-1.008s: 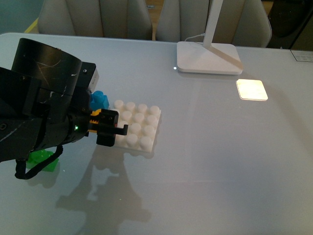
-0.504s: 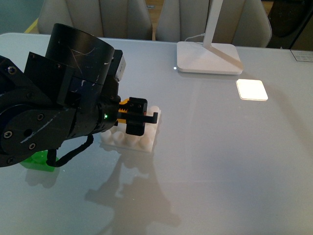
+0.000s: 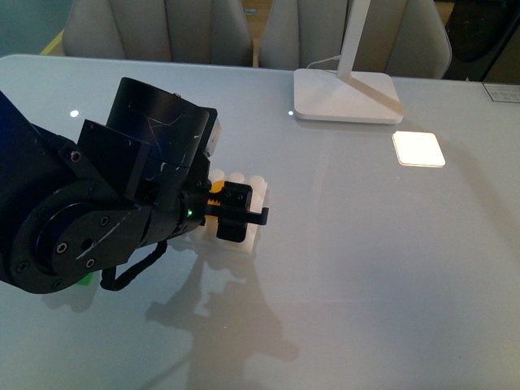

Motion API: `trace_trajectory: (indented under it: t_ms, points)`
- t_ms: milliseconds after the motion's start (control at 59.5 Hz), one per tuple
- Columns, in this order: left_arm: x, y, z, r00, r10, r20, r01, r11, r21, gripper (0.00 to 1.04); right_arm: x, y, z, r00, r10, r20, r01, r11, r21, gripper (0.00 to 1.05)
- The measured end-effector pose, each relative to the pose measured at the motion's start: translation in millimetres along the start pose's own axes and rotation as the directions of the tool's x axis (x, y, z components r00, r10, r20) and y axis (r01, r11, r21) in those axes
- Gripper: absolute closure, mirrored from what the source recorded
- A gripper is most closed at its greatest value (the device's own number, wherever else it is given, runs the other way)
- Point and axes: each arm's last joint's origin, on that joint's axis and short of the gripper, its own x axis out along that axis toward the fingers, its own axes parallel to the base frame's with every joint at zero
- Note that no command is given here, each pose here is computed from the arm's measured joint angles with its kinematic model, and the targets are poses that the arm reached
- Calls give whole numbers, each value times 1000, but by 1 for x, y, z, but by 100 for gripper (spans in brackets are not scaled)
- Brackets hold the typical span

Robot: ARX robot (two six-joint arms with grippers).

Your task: Insert yellow block into base center

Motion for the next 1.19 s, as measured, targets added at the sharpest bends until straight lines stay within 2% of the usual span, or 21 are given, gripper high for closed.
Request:
trace_trajectory:
  t_ms: [370,1193]
  points:
    - [9,2,4,1000,5,17,-5,999,36,42,0,0,0,1000,0,0,0,1000,0,9]
    - [17,3,-5,999,37,-8,-36,997,65,42,0,0,0,1000,0,0,0,1000,0,9]
